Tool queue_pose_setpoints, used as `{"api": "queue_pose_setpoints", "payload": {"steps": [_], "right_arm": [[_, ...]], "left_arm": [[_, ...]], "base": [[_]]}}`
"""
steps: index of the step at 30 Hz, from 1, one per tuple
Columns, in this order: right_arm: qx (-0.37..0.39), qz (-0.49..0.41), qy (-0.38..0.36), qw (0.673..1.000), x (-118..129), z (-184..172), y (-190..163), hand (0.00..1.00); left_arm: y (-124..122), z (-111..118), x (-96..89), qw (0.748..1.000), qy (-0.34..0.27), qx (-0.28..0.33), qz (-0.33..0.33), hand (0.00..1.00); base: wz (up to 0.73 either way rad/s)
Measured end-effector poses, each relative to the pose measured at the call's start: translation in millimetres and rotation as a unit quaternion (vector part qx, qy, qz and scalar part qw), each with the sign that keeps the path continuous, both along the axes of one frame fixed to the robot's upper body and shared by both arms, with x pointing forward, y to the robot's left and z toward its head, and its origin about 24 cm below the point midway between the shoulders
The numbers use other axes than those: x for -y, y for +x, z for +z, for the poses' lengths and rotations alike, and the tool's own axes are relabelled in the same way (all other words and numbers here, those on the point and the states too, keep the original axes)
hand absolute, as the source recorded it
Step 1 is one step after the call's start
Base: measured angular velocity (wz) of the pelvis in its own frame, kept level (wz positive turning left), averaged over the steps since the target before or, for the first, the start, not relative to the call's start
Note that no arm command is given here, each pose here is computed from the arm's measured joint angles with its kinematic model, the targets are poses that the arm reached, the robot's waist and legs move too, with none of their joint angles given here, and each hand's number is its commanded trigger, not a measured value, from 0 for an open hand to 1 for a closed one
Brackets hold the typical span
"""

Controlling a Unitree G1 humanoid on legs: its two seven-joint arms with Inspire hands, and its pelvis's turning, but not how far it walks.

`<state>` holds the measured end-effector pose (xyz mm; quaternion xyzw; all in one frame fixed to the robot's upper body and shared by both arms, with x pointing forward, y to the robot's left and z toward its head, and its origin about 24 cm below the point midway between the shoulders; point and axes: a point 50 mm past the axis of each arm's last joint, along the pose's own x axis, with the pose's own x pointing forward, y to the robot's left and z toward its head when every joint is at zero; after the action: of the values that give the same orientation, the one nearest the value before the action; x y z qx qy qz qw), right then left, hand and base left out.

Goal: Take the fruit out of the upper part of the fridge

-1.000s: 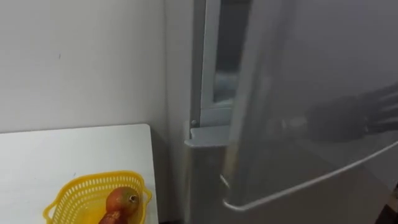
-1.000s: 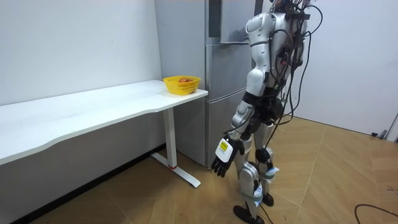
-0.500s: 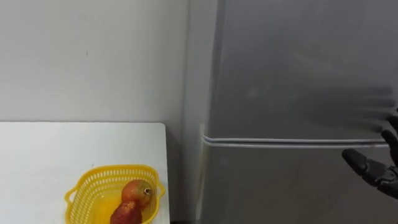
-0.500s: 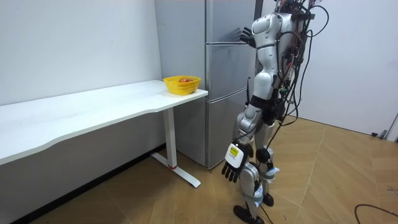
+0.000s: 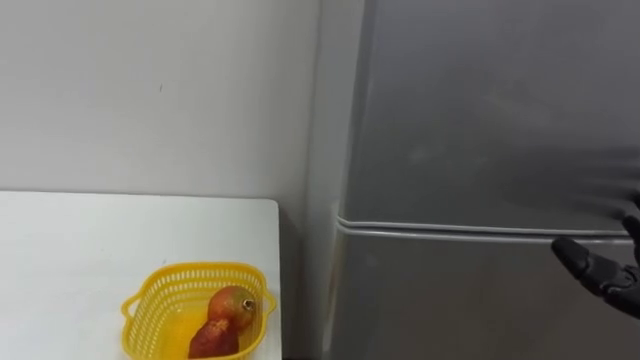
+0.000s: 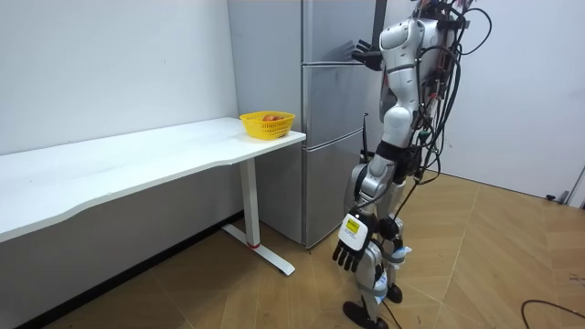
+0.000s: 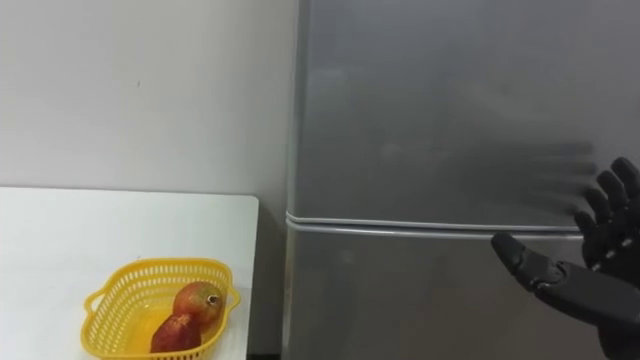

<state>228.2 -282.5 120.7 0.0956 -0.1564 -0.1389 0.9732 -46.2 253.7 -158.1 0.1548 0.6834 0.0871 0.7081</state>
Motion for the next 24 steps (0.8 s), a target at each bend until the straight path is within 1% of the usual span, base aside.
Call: {"api": "queue_pose_setpoints", "payload": {"steps": [5,8,12,14,17,19,20,22,23,24], "right_arm": [[-0.004,-0.038,0.008,0.999,3,1,-1,0.00],[-0.011,-0.088,0.012,0.996,8,0,-3,0.00],[-0.017,-0.168,0.036,0.985,21,-1,-10,0.00],[-0.034,-0.218,0.046,0.974,31,-9,-15,0.00],[-0.061,-0.265,0.059,0.960,42,-21,-21,0.00],[-0.110,-0.316,0.071,0.940,56,-44,-31,0.00],[-0.127,-0.328,0.073,0.933,59,-52,-36,0.00],[-0.194,-0.368,0.087,0.905,67,-85,-57,0.00],[-0.212,-0.377,0.090,0.897,68,-93,-62,0.00],[-0.247,-0.393,0.096,0.881,70,-110,-74,0.00]], "left_arm": [[0,1,-1.9,1.000,0.003,0.002,-0.001,0.00],[0,2,-4.9,1.000,0.009,0.003,0.007,0.00],[1,3,-7.3,1.000,0.017,0.009,0.014,0.00],[2,4,-10.0,0.999,0.025,0.013,0.019,0.00],[2,4,-10.0,0.999,0.029,0.014,0.019,0.00],[2,4,-10.5,0.999,0.034,0.012,0.020,0.00],[2,4,-10.7,0.999,0.036,0.012,0.021,0.00],[3,4,-11.1,0.999,0.042,0.012,0.023,0.00],[4,5,-11.4,0.999,0.043,0.012,0.023,0.00],[5,5,-12.0,0.999,0.045,0.015,0.022,0.00]], "base": [[0.05],[0.07],[0.13],[0.20],[0.07],[0.02],[0.00],[-0.08],[0.00],[0.10]]}}
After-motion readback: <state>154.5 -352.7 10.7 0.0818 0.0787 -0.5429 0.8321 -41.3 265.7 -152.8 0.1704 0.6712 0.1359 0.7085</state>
